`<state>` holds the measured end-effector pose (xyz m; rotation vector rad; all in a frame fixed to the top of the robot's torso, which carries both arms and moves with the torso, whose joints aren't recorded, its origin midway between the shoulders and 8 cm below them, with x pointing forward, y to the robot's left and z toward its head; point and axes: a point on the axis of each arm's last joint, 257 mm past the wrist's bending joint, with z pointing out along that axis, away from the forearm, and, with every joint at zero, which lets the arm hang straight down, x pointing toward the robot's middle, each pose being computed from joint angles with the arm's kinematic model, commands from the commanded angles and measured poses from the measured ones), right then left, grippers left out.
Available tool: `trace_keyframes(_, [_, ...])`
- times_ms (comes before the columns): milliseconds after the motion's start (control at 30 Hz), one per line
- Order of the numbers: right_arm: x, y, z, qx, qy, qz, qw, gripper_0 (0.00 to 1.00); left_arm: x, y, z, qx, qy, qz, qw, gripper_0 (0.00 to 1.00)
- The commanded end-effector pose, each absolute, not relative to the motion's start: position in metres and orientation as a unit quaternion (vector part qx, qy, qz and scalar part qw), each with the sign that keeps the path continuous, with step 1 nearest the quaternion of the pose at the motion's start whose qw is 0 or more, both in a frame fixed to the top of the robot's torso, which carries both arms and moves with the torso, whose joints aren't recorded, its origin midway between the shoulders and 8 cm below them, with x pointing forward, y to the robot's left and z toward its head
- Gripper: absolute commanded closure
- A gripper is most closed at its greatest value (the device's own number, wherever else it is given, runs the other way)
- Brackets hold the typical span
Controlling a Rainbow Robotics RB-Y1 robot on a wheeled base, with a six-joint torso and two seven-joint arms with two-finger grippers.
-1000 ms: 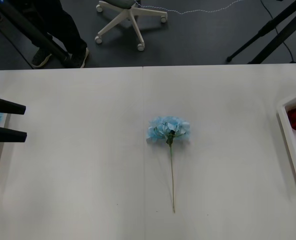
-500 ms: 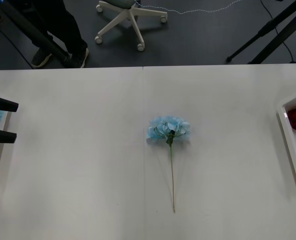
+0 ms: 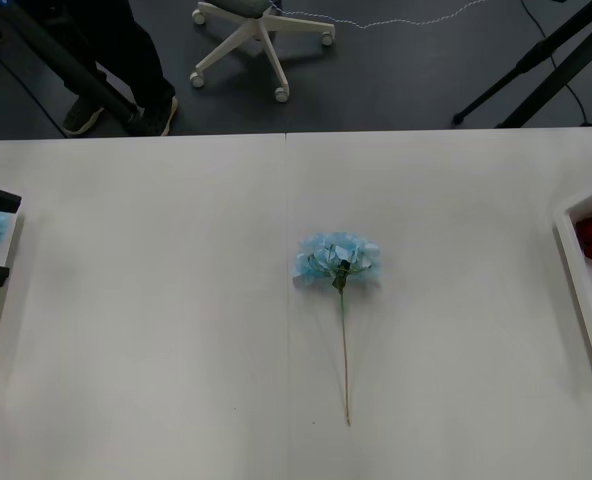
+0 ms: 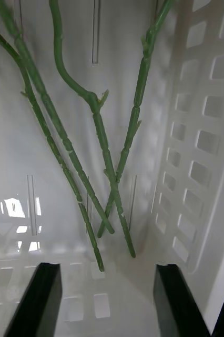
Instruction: Put the red flowers into the right box and the blue flowers into the left box
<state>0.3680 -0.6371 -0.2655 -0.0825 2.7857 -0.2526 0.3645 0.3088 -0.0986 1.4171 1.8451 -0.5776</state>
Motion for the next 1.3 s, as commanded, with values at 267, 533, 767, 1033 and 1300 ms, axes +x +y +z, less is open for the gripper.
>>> trace_keyframes(267, [0.375, -0.621, -0.23, -0.081, 0.978, -0.072, 0.179, 0.12, 0.386, 0.313, -0.062, 0.573, 0.687, -0.215, 0.392, 0.0])
trace_keyframes(533, [0.381, -0.541, -0.196, -0.154, 0.969, 0.012, 0.19, 0.08, 0.386, 0.312, -0.061, 0.573, 0.685, -0.216, 0.395, 0.0])
trace_keyframes(767, [0.384, -0.453, -0.168, -0.195, 0.959, 0.071, 0.195, 0.06, 0.386, 0.312, -0.061, 0.573, 0.685, -0.216, 0.395, 0.0])
trace_keyframes(1033, [0.379, -0.366, -0.161, -0.204, 0.953, 0.115, 0.19, 0.05, 0.386, 0.312, -0.061, 0.573, 0.685, -0.216, 0.395, 0.0])
trace_keyframes(1300, [0.363, -0.288, -0.159, -0.203, 0.951, 0.134, 0.192, 0.05, 0.386, 0.312, -0.061, 0.573, 0.685, -0.216, 0.395, 0.0])
